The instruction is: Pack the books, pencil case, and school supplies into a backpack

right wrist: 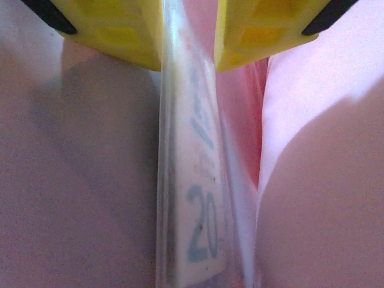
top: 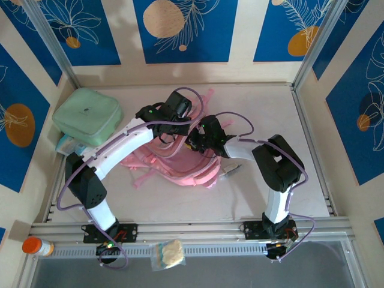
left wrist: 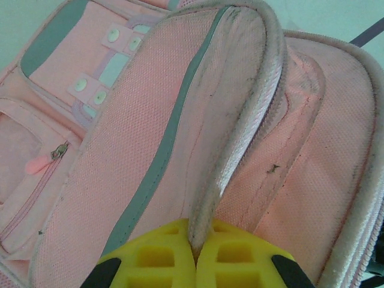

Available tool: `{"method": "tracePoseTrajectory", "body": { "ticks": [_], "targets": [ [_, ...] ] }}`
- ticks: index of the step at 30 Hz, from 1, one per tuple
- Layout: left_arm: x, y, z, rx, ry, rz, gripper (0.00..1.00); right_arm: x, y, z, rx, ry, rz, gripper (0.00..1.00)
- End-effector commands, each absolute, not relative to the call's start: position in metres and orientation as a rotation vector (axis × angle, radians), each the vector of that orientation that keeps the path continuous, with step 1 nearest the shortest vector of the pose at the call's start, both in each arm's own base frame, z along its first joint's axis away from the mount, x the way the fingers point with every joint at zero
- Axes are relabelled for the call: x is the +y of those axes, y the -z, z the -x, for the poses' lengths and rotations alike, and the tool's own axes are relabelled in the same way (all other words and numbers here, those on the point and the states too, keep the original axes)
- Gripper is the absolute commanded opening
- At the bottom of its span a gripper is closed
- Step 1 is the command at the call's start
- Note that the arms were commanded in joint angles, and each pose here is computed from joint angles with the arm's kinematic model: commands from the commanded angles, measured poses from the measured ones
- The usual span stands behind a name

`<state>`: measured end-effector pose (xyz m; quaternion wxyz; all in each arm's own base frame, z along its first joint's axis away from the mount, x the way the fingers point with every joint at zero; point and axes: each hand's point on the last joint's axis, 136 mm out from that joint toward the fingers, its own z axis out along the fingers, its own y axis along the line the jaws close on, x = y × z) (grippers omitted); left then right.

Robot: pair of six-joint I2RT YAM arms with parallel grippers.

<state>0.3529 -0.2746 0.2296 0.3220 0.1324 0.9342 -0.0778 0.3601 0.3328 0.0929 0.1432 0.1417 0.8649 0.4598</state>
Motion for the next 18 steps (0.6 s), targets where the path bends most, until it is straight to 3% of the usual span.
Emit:
{"method": "tracePoseTrajectory", "body": {
  "ticks": [1, 5, 9, 18],
  "targets": [
    [-0.285, -0.260, -0.358, 2.352, 0.315, -0.292, 0.00, 0.325, -0.101, -0.339, 2.540, -1.292, -0.382, 0.29],
    [-0.286, -0.261, -0.358, 2.341, 0.328, -0.291, 0.00, 0.319, -0.083, -0.319, 2.619, -1.242, -0.442, 0.11],
    [-0.287, -0.261, -0.358, 2.344, 0.338, -0.292, 0.00, 0.329, -0.072, -0.319, 2.658, -1.227, -0.451, 0.01],
    [-0.287, -0.259, -0.361, 2.348, 0.332, -0.259, 0.00, 0.376, -0.085, -0.334, 2.608, -1.330, -0.313, 0.00]
  ]
}}
